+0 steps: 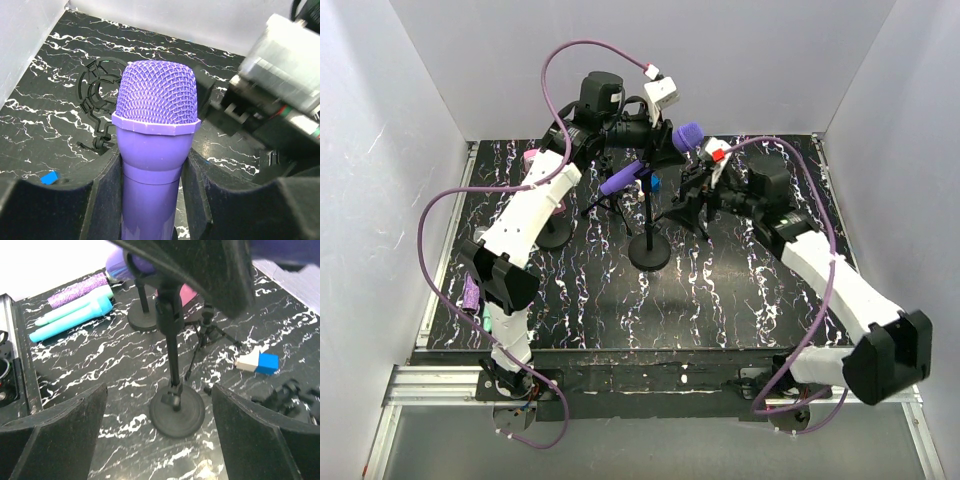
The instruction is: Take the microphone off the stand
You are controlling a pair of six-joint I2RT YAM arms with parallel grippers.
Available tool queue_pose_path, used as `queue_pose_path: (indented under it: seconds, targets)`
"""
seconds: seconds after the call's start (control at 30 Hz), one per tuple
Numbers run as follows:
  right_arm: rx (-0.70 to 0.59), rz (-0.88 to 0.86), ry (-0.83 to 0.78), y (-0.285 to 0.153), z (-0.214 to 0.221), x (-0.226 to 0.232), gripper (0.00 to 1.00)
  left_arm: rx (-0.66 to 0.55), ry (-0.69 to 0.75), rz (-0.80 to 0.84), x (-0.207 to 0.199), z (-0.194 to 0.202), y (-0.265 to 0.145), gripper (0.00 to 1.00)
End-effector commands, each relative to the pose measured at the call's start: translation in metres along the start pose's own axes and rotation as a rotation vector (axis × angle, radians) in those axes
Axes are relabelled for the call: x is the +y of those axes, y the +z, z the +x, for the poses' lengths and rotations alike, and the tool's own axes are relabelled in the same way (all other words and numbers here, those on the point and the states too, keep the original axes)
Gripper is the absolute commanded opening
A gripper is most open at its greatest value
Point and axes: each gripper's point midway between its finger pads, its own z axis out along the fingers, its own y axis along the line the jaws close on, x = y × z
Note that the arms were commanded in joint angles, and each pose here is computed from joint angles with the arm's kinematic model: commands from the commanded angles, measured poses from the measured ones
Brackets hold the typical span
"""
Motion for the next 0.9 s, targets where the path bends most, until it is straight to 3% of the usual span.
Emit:
queue_pose_path:
  seconds: [0.0, 0.27, 0.6, 0.73, 0.8, 0.87]
  targets:
    - [-0.150, -0.010, -0.089, 0.033, -0.030, -0.004, 0.93, -0.085, 0.032, -0.010, -0.021, -0.039, -0.031, 0.00]
    - [-0.209, 0.029, -0.107, 0.071, -0.027, -0.007, 0.91, -0.109, -0.087, -0.078, -0.014, -0.046, -0.037, 0.00]
    - [-0.242, 0.243, -0.232, 0.096, -0.032, -0.018, 0.76, -0.133, -0.177, -0.096, -0.012, -0.053, -0.043, 0.00]
    - [-0.228, 0.276, -0.202, 0.099, -0.028, -0.023, 0.59, -0.146, -0.169, -0.089, -0.014, -0.059, -0.047, 0.00]
    - [-0.221, 0.295, -0.175, 0.099, -0.025, -0.027, 0.42, -0.147, -0.146, -0.072, -0.017, -0.060, -0.049, 0.00]
    - [-0.213, 0.325, -0.128, 0.097, -0.024, -0.031, 0.15, -0.154, -0.112, -0.071, -0.018, -0.066, -0.053, 0.00]
